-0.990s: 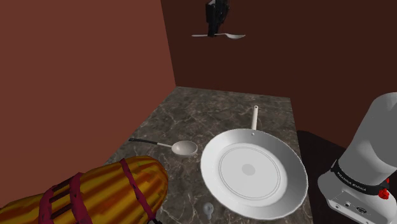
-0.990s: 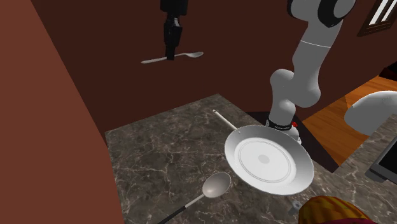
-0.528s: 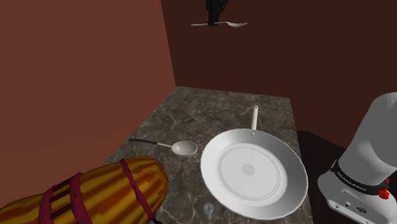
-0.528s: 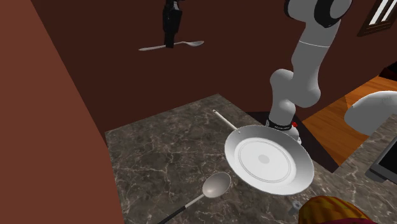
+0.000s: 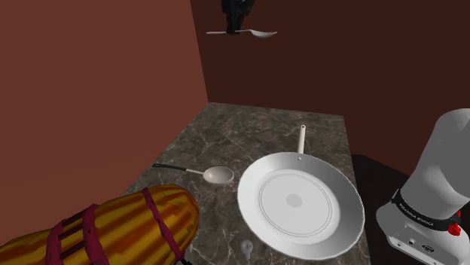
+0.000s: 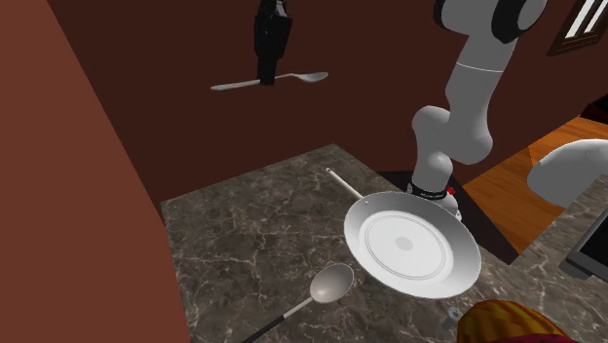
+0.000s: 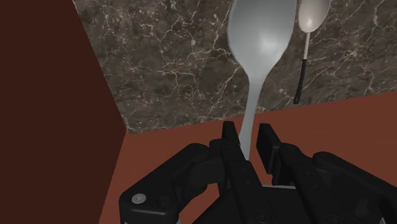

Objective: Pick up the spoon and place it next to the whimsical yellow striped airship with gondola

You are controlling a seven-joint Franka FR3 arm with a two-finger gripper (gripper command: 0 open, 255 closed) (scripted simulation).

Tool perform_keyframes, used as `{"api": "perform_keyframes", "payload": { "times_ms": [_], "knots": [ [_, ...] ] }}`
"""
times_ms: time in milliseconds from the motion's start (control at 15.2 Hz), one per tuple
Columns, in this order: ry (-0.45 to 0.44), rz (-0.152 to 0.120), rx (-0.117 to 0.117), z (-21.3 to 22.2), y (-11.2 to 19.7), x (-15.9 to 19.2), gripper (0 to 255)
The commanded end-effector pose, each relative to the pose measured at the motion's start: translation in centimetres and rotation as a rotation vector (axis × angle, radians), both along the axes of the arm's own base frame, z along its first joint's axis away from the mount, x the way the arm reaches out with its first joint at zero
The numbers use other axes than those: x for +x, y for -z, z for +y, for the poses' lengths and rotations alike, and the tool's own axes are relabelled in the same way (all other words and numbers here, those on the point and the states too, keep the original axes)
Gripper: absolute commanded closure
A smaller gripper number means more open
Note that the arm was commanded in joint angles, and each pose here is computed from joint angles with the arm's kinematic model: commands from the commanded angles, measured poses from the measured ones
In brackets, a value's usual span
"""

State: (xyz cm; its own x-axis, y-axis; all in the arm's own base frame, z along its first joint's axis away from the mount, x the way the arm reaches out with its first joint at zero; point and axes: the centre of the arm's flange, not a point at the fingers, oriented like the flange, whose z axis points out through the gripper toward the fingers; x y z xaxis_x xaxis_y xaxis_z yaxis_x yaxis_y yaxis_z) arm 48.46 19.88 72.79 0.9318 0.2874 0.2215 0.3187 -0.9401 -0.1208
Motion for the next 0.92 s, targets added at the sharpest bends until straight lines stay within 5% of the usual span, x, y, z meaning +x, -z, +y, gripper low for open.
{"api": "perform_keyframes", "payload": {
  "times_ms": [0,858],
  "knots": [
    [0.001,0.0,0.0,2.6,0.1,-0.9,255],
    [0.001,0.0,0.0,19.1,0.0,-5.5,255]
  ]
}}
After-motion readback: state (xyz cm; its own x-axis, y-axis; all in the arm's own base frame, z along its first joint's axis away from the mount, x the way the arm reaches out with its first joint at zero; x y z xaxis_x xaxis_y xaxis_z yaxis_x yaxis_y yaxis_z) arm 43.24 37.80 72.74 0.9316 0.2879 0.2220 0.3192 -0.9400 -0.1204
